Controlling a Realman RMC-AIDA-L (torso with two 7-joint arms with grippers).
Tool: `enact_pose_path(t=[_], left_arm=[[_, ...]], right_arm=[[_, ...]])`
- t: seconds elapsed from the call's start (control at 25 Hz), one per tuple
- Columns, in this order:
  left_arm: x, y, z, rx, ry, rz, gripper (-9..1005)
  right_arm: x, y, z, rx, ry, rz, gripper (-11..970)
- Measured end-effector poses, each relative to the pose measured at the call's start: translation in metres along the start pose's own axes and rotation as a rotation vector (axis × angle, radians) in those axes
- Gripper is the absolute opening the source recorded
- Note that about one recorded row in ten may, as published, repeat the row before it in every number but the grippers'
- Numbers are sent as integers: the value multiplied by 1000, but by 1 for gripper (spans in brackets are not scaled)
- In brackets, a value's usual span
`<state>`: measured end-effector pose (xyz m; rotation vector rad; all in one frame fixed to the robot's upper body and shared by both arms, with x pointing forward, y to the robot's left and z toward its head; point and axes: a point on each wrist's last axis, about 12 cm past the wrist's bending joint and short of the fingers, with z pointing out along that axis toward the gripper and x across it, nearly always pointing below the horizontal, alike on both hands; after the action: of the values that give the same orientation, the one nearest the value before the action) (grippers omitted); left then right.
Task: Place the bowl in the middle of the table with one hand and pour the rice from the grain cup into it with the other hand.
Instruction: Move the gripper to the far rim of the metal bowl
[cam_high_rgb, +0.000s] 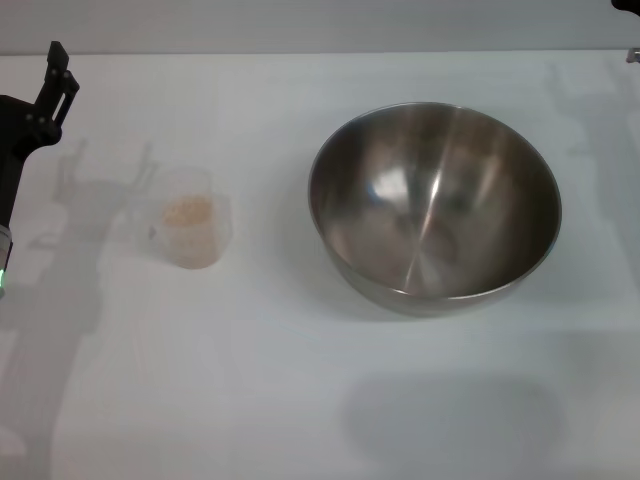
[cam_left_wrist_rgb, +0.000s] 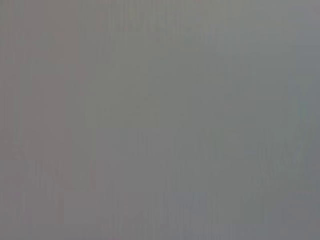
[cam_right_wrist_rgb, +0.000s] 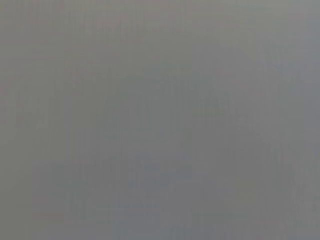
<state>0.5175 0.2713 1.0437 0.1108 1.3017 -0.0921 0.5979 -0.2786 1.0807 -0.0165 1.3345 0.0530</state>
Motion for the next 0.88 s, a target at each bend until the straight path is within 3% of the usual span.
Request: enact_pose_path(t=[0.68, 0.88], left_arm=[[0, -1, 1, 2, -3, -3, 861], [-1, -1, 1, 2, -3, -3, 861]], right_arm=[[-1, 0, -2, -3, -15, 3, 826], [-2, 12, 10, -52, 31, 50, 826]])
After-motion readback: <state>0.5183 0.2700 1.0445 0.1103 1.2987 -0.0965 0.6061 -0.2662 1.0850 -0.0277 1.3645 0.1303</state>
